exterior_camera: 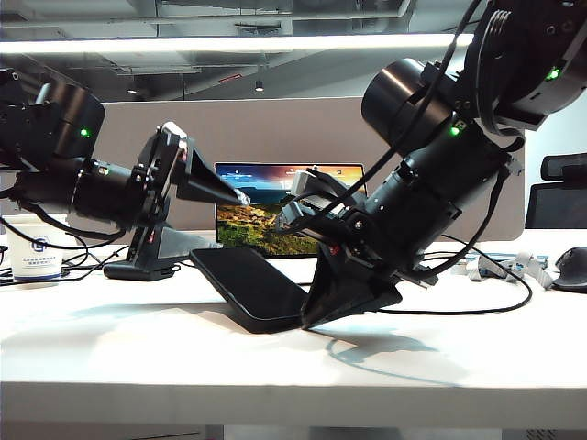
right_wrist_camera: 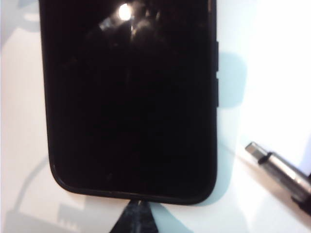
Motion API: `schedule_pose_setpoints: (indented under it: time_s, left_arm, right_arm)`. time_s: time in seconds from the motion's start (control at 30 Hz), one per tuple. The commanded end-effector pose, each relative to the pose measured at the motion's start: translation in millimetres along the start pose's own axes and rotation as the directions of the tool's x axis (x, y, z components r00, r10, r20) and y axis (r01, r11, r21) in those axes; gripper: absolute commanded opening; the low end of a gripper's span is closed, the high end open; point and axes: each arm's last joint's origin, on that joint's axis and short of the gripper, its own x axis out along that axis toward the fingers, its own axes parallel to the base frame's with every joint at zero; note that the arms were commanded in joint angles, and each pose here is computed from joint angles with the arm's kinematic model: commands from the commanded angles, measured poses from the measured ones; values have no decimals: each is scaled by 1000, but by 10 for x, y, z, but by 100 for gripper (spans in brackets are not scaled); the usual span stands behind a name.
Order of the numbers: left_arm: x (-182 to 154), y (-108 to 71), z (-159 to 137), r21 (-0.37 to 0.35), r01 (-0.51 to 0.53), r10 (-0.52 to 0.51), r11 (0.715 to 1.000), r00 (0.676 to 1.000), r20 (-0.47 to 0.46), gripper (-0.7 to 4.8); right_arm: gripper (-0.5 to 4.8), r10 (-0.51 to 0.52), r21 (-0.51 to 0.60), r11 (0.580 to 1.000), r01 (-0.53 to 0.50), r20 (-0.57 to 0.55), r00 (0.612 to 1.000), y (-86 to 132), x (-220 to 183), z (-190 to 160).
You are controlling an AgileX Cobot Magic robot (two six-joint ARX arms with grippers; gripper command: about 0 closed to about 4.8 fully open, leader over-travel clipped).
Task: Pick up the black phone, pick up the charger plug, insert the charger plug into the phone's charging port, and finally place the connected phone back on the desk.
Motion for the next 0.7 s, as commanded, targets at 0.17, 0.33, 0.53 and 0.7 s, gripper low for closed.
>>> schedule_pose_setpoints:
  time_s: [0.17, 0.33, 0.53, 0.7]
  left_arm:
    - [73, -34, -132, -57, 27, -31, 998, 997, -73, 479]
    - [73, -5, -122, -50, -73, 71, 996, 997, -41, 479]
    - [71, 17, -111, -44, -151, 151, 988, 989, -13, 479]
    - [71, 8, -77, -18, -147, 147, 989, 989, 16, 479]
  right_arm:
    - [-5, 42, -74, 997, -28, 189, 981, 77, -46, 255]
    - [-5, 42, -73, 997, -28, 189, 981, 76, -46, 254]
    - [-5, 48, -75, 997, -34, 189, 981, 82, -55, 261]
    - [-5, 46, -89, 996, -28, 206, 978, 81, -94, 291]
